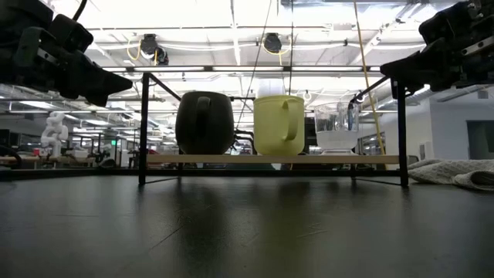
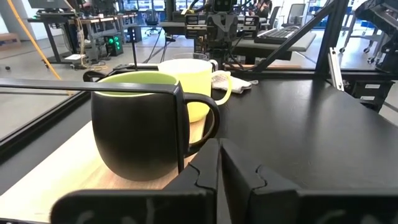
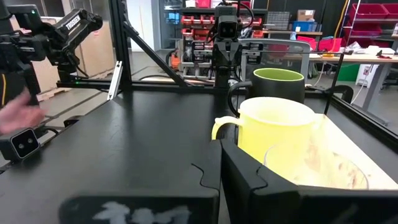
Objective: Stack small to large cups/mugs on shelf
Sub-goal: Return to Home Position
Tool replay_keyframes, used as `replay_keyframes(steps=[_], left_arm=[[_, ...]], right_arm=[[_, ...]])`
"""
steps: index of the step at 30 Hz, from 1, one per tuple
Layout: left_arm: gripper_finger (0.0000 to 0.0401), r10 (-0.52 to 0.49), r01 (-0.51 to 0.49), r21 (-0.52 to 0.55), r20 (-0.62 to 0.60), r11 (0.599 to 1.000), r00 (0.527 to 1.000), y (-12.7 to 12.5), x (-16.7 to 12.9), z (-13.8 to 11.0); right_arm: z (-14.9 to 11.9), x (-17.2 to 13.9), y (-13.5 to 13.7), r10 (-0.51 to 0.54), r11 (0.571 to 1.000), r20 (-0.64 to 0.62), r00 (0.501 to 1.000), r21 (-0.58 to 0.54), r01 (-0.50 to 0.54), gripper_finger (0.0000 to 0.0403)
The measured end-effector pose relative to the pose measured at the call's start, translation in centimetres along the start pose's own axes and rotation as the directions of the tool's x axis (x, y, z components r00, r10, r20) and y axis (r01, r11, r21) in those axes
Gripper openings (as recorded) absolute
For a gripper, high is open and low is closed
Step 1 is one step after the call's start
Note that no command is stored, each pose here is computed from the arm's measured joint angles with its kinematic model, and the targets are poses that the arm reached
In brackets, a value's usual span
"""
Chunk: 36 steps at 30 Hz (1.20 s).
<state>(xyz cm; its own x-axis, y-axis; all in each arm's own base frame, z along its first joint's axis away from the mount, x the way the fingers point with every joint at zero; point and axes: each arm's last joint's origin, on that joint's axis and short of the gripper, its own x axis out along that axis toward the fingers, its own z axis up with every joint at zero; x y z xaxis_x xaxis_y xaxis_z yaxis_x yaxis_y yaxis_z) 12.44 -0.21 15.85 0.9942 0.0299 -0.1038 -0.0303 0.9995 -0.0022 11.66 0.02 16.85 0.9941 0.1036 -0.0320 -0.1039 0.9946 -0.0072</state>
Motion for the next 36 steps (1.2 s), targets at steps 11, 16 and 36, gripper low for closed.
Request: replay_keyframes(steps=[11, 16, 36], left_arm=[[0.0026, 0.0, 0.0, 0.0, 0.0, 1.0, 1.0, 0.0, 0.0, 0.0], [0.0026, 0.0, 0.0, 0.0, 0.0, 1.0, 1.0, 0.0, 0.0, 0.0], [0.0026, 0.001, -0.001, 0.0, 0.0, 1.0, 1.0, 0.0, 0.0, 0.0]], right_arm=[[-0.01, 0.0, 0.0, 0.0, 1.0, 0.0, 1.0, 0.0, 0.0, 0.0], [0.0, 0.0, 0.0, 0.0, 1.0, 0.0, 1.0, 0.0, 0.0, 0.0], [-0.01, 0.0, 0.0, 0.0, 1.0, 0.0, 1.0, 0.0, 0.0, 0.0]])
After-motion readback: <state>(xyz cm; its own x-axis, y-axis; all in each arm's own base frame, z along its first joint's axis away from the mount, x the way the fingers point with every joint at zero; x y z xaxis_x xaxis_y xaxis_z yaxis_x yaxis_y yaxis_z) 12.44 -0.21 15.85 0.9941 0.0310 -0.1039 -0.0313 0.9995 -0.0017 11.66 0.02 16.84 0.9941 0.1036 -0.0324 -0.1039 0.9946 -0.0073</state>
